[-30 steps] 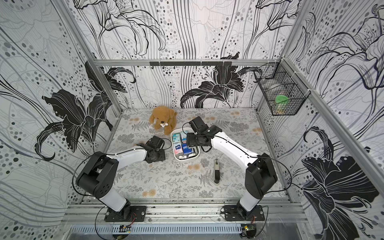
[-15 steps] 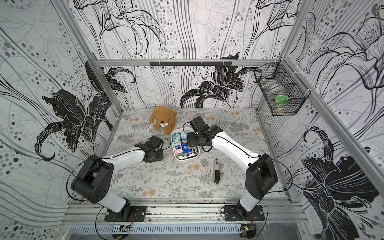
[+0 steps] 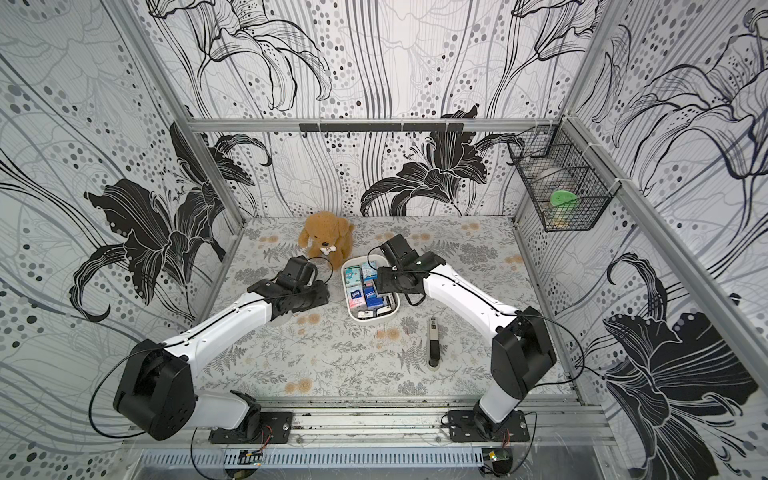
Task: Put the pocket tissues into the storage box
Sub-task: Place the pocket tissues in the storage box.
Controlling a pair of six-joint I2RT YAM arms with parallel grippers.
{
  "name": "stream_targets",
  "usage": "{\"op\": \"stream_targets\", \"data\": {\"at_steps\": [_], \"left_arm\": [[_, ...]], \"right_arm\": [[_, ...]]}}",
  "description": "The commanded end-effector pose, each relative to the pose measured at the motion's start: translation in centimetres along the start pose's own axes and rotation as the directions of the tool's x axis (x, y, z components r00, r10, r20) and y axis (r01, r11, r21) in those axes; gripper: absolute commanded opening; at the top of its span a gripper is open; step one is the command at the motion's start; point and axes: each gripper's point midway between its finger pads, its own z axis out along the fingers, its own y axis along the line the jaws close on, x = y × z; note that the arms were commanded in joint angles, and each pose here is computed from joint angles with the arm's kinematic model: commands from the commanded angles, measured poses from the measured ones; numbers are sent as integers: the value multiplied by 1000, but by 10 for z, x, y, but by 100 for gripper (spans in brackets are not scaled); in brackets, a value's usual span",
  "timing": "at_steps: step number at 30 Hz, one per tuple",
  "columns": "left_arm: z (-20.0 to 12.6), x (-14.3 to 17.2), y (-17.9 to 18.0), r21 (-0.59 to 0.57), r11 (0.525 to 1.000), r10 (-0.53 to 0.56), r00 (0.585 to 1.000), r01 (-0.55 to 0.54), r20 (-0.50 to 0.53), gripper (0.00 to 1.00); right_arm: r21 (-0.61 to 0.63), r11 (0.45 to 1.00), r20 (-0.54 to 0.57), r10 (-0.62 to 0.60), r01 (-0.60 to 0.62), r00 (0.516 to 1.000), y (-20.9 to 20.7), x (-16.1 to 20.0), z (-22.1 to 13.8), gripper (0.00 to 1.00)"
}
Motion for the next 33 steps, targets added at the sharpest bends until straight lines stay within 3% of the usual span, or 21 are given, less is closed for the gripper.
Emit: {"op": "stream_targets", "data": {"at_steps": [1, 10, 19, 33], "left_arm": [[-9, -7, -37, 136, 990, -40, 999, 40, -1, 44], [11, -30, -99, 239, 970, -38, 999, 40, -14, 45], [59, -39, -141, 191, 982, 0, 999, 8, -42, 45], [110, -46, -139, 54, 998, -14, 999, 16, -31, 47]], "right_arm": [[34, 999, 9, 10, -10, 1000, -13, 3, -8, 79], [45, 999, 15, 26, -27, 1000, -24, 5, -9, 79], [57, 997, 18, 45, -46, 999, -38, 7, -9, 79], [74, 996, 8, 48, -49, 999, -55, 8, -6, 79]]}}
